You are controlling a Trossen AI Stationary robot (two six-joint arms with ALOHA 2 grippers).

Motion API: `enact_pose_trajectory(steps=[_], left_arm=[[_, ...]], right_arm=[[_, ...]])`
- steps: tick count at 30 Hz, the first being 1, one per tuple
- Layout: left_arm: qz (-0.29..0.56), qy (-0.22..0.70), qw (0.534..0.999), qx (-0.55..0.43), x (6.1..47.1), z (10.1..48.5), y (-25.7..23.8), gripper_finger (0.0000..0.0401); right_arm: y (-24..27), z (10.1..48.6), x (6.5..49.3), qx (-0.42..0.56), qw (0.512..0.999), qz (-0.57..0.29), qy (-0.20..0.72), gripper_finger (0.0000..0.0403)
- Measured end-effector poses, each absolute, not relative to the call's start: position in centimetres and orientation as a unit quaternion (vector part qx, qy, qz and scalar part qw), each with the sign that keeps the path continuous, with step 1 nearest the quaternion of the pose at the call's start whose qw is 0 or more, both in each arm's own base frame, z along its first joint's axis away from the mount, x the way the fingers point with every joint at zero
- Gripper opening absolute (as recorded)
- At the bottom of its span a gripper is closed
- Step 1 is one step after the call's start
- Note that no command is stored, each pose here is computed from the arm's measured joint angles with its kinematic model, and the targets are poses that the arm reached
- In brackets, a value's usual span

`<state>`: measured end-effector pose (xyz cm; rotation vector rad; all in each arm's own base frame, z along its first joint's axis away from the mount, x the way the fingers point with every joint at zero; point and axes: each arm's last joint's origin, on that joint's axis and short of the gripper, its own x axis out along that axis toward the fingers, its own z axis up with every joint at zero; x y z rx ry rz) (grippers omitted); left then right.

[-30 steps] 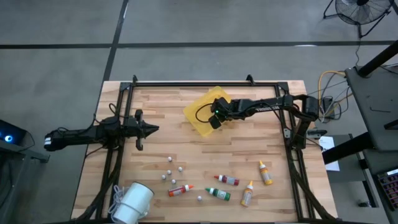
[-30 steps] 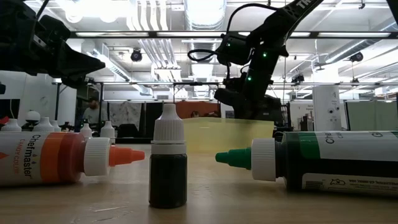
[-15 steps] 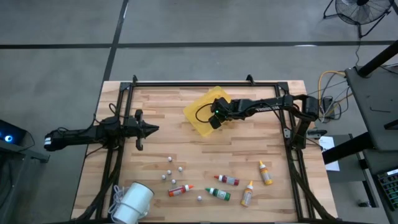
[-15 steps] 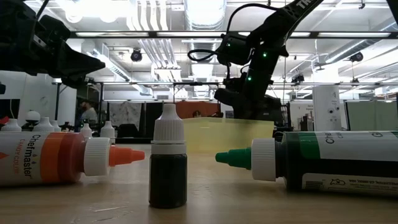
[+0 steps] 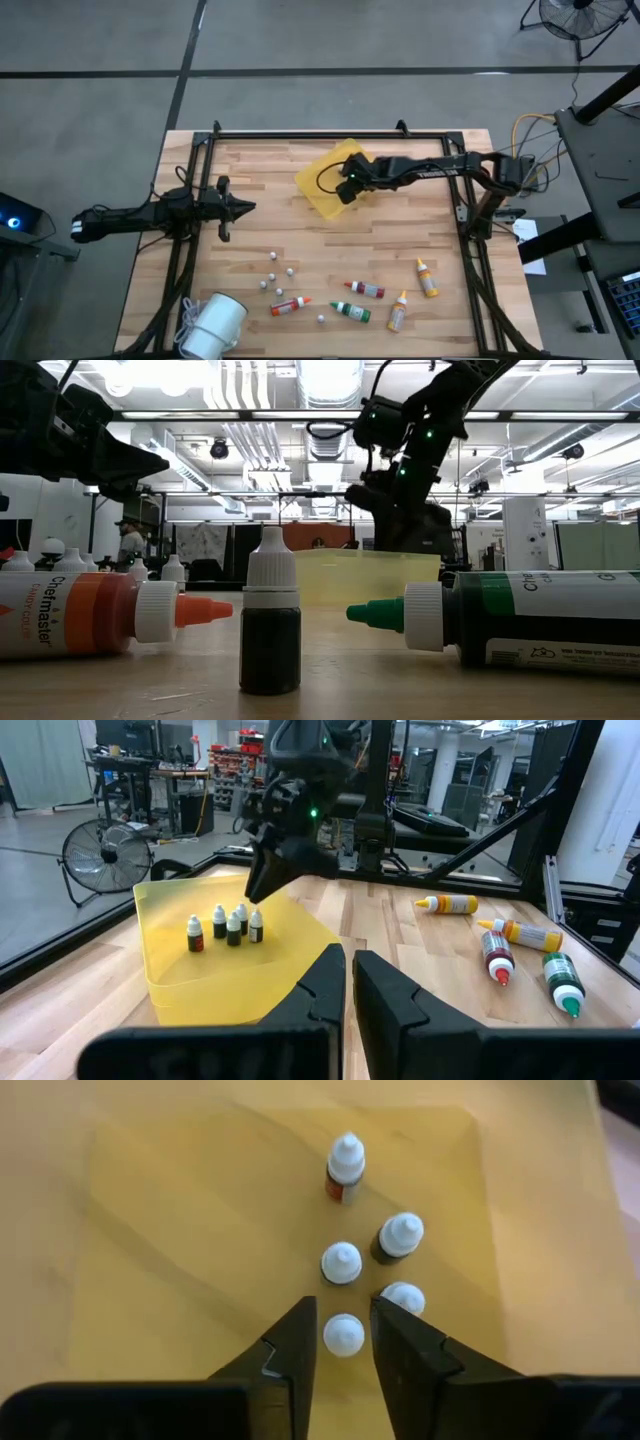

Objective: Pick & Place food coloring
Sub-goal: Put the small black food coloring bottle into the yellow bin

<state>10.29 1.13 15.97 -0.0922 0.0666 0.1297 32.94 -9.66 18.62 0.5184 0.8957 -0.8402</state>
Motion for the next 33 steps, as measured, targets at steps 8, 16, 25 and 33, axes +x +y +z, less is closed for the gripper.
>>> enact_pose_trajectory(steps=[8, 16, 25, 33], left_arm=[[0.065, 0.033, 0.996, -0.046, 10.3, 16.0, 1.1, 0.0000], [0.065, 0.033, 0.996, -0.046, 10.3, 16.0, 1.1, 0.0000], [0.064, 0.033, 0.996, -0.046, 10.3, 16.0, 1.1, 0.0000], [0.064, 0.033, 0.996, -0.046, 10.3, 16.0, 1.1, 0.0000]], right_arm=[[-8.7, 21.3, 32.5, 0.242, 0.812, -0.373, 0.379, 0.0089], [-6.9, 24.9, 31.4, 0.209, 0.853, -0.330, 0.347, 0.0096], [-5.2, 26.6, 30.5, 0.195, 0.874, -0.296, 0.333, 0.0098], [-4.3, 27.0, 30.2, 0.150, 0.893, -0.231, 0.356, 0.0101]])
